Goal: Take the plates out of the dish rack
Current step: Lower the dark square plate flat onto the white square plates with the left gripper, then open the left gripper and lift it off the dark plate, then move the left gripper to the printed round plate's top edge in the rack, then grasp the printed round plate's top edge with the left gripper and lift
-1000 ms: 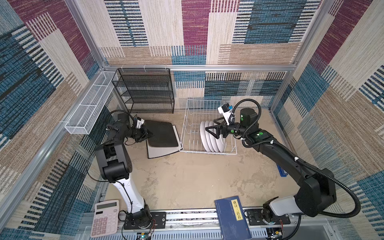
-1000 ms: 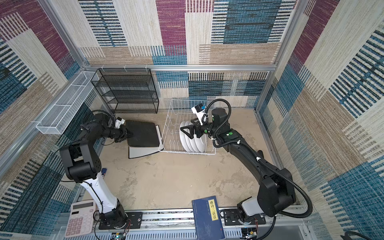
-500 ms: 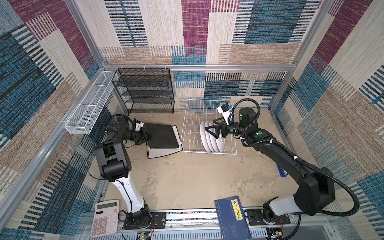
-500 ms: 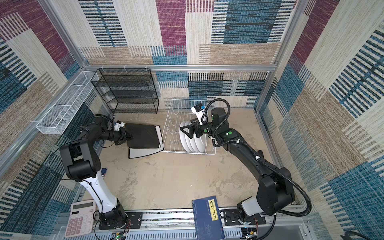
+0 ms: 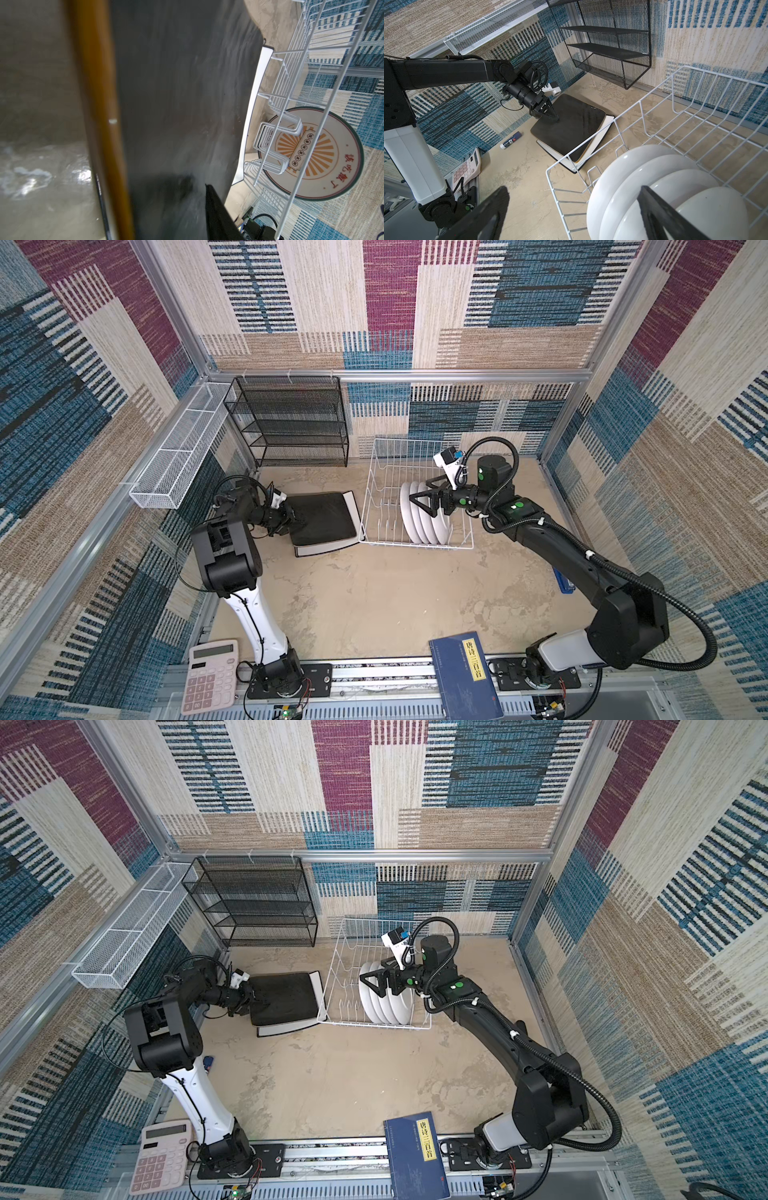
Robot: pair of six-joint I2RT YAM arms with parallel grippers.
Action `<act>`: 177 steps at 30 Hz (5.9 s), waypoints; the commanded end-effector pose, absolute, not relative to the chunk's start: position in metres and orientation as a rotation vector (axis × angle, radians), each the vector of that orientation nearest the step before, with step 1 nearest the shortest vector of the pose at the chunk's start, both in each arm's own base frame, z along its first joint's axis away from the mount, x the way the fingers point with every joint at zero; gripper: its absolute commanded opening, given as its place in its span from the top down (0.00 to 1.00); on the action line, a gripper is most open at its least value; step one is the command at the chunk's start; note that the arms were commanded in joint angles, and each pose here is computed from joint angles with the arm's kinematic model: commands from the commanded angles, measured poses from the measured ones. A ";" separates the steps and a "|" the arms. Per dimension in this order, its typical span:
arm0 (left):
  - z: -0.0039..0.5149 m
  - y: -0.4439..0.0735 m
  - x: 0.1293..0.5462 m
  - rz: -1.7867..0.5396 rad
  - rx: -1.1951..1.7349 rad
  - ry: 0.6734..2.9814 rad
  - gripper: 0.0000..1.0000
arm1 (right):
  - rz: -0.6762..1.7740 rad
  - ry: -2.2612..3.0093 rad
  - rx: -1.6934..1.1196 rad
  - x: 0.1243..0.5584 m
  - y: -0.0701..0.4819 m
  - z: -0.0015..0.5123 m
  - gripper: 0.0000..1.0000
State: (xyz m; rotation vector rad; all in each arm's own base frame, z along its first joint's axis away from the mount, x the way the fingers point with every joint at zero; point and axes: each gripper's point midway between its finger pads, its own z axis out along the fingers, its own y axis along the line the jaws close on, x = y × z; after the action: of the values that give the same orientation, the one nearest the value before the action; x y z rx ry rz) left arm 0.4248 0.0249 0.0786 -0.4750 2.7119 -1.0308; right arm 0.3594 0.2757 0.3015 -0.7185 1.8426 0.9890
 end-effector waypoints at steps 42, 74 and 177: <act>0.117 0.041 0.430 -0.843 -0.475 2.677 0.34 | 0.947 1.832 -0.679 0.367 0.273 0.308 0.01; 0.283 -0.196 0.364 -0.739 0.208 2.427 0.33 | 0.742 1.835 -0.537 0.328 0.220 0.312 0.01; 0.272 -0.314 0.395 -0.968 0.141 2.419 1.00 | 0.576 1.830 -0.429 0.337 0.187 0.313 0.01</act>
State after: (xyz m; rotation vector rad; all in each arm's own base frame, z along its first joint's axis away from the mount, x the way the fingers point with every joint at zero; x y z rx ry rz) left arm 0.3898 -0.3207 0.2621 0.1385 2.4676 -1.0123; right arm 0.3356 0.1851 0.3005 -0.4433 1.8784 0.5548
